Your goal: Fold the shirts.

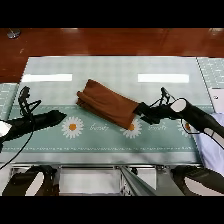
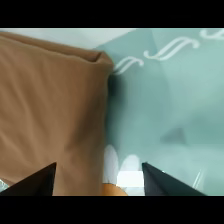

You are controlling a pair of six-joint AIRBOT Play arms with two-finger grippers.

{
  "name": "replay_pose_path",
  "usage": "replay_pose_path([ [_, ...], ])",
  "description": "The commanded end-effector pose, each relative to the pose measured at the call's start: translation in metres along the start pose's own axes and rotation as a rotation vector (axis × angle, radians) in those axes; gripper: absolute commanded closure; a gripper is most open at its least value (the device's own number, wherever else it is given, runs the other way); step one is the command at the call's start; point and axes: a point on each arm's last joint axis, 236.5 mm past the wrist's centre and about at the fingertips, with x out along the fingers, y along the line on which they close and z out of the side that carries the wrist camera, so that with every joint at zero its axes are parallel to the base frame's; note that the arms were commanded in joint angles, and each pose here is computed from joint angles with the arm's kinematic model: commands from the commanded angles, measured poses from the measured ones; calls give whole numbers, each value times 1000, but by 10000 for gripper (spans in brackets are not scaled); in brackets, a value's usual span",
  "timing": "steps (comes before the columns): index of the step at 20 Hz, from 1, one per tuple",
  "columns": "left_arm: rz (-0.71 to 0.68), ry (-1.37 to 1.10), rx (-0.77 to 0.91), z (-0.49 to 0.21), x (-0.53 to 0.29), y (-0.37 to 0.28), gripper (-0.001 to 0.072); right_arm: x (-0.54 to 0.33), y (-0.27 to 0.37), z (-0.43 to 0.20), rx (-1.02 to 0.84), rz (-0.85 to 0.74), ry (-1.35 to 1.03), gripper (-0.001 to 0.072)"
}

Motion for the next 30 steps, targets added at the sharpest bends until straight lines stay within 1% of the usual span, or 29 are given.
replay_pose_path([
  [1,2,-1,-2,0,1,1,686,30,19,-23,-2,76,163,99],
  [2,3,-1,-3,1,1,1,686,37,27,-22,-18,92,187,105],
  [3,3,-1,-2,1,1,1,686,41,36,-16,-28,105,192,184],
  [4,2,0,-2,0,1,1,686,42,46,-11,-59,122,202,491],
  [5,2,0,-2,0,1,1,686,39,64,-5,-119,156,205,683],
  [9,4,-8,-2,2,1,1,686,-23,162,34,-398,314,134,684],
  [10,5,-11,-2,3,1,2,686,-44,182,45,-464,330,103,684],
  [13,4,-10,-2,3,1,2,686,-111,213,90,-566,277,-34,684],
  [15,4,-10,-2,3,1,2,686,-156,211,119,-560,200,-115,684],
  [17,4,-10,-2,3,1,2,686,-204,206,137,-539,162,-175,684],
  [20,4,-10,-2,3,1,2,687,-275,174,157,-454,85,-280,684],
  [23,5,-11,2,3,1,2,686,-336,116,163,-301,-8,-354,683],
  [25,6,-17,2,4,1,2,686,-369,60,153,-193,-130,-349,683],
  [26,7,-23,2,6,1,2,686,-385,24,142,-129,-233,-331,683],
  [30,18,-74,2,18,0,5,686,-452,-64,106,37,-506,-476,684],
])
